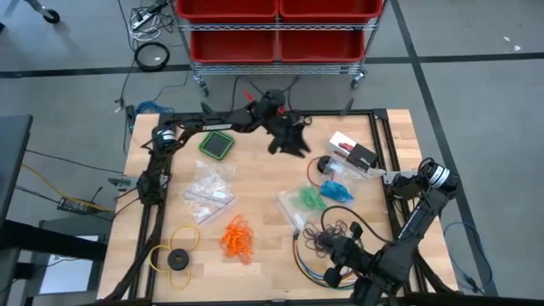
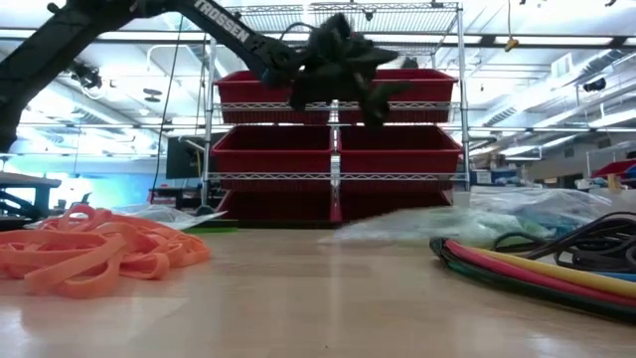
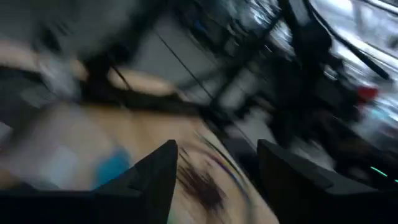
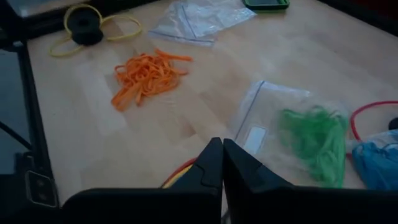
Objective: Sort rubber bands
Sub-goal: Put the transparent zip bag on the middle right of the table
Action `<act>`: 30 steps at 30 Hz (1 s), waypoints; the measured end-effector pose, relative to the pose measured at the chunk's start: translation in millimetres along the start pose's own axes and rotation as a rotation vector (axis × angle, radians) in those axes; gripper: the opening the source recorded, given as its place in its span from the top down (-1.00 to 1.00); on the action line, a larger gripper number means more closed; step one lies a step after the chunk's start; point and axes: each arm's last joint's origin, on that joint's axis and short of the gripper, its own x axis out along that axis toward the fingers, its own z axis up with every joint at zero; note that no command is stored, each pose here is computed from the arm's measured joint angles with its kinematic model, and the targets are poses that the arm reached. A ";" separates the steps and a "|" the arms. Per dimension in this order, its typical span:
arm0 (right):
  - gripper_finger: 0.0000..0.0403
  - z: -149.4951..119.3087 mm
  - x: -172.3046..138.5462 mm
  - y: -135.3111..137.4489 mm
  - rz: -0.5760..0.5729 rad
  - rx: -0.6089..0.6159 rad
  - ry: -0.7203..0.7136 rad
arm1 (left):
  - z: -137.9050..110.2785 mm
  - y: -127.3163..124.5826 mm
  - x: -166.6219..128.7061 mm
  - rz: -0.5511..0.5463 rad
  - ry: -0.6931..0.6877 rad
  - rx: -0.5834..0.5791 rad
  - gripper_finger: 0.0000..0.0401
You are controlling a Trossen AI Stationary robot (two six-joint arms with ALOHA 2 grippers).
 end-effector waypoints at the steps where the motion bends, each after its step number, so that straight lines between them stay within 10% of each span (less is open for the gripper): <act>1: 1.00 0.5 1.1 -0.1 -0.003 -0.005 0.005 | -4.4 -3.9 -1.8 -0.021 0.041 -0.021 -0.09; 11: 0.97 -17.8 34.9 -7.7 -0.023 0.033 0.090 | -51.7 -52.4 -14.8 0.131 0.518 0.106 0.09; 30: 0.48 15.2 130.4 -32.3 -0.007 -0.143 0.322 | -214.1 -84.3 61.1 0.099 0.540 0.179 0.17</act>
